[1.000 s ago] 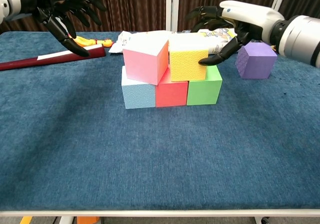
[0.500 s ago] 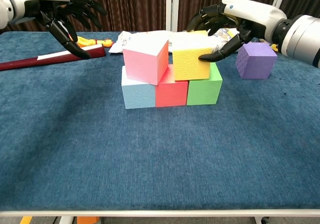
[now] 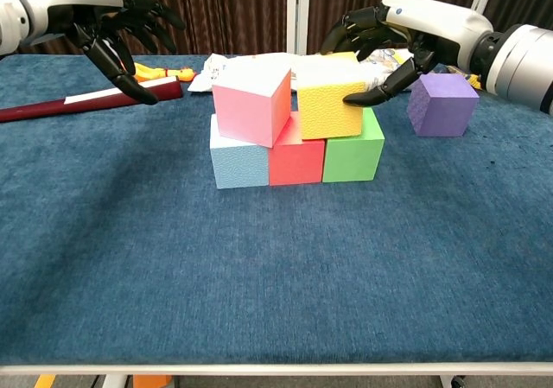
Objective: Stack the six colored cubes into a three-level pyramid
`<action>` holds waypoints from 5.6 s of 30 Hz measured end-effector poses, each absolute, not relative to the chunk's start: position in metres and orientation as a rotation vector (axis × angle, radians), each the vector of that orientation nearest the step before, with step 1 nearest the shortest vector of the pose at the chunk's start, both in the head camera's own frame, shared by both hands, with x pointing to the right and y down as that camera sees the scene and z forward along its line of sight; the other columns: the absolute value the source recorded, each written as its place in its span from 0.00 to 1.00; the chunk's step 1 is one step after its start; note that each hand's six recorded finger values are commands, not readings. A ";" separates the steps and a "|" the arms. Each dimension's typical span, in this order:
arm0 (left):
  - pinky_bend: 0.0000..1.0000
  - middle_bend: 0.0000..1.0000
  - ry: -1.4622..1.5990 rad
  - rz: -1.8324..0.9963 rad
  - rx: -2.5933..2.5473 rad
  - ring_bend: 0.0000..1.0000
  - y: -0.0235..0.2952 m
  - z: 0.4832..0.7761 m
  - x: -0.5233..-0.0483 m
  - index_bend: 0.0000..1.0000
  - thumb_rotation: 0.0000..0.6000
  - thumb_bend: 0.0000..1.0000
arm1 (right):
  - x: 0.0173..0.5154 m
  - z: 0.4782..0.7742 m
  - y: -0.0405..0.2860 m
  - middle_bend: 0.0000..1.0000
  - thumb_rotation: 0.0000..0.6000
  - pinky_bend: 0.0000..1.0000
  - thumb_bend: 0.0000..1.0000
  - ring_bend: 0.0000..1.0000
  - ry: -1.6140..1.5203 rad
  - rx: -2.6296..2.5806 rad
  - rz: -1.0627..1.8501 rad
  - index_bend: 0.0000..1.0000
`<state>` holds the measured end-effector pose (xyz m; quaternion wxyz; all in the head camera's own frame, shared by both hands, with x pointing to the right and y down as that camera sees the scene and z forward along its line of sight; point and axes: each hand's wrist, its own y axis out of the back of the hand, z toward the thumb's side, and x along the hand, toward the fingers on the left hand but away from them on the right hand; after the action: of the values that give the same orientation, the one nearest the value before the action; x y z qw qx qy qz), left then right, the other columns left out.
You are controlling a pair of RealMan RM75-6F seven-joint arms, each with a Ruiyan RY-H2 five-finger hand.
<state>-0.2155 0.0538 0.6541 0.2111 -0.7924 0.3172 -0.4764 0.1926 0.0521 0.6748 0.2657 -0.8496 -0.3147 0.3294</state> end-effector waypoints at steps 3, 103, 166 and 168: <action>0.34 0.18 0.883 -1.321 -2.202 0.15 0.053 0.654 -0.215 0.13 1.00 0.00 | 0.192 0.677 0.052 0.34 1.00 0.22 0.13 0.22 -0.841 -2.303 0.886 0.30; 0.21 0.18 0.980 -1.367 -2.505 0.09 0.049 0.687 -0.171 0.43 1.00 0.00 | 0.298 0.602 0.046 0.07 1.00 0.00 0.12 0.00 -1.092 -2.174 0.885 0.00; 0.21 0.11 0.995 -1.427 -2.436 0.04 0.067 0.686 -0.142 0.12 1.00 0.00 | 0.305 0.605 0.048 0.07 1.00 0.00 0.14 0.00 -1.125 -2.173 0.902 0.00; 0.21 0.11 0.990 -1.419 -2.436 0.03 0.067 0.684 -0.143 0.10 1.00 0.00 | 0.305 0.605 0.047 0.07 1.00 0.00 0.14 0.00 -1.125 -2.173 0.901 0.00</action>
<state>-0.1430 0.0669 0.6844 0.0768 -0.8129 0.3302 -0.4735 0.3053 0.0474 0.6045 0.2636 -0.8038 -0.4162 0.3334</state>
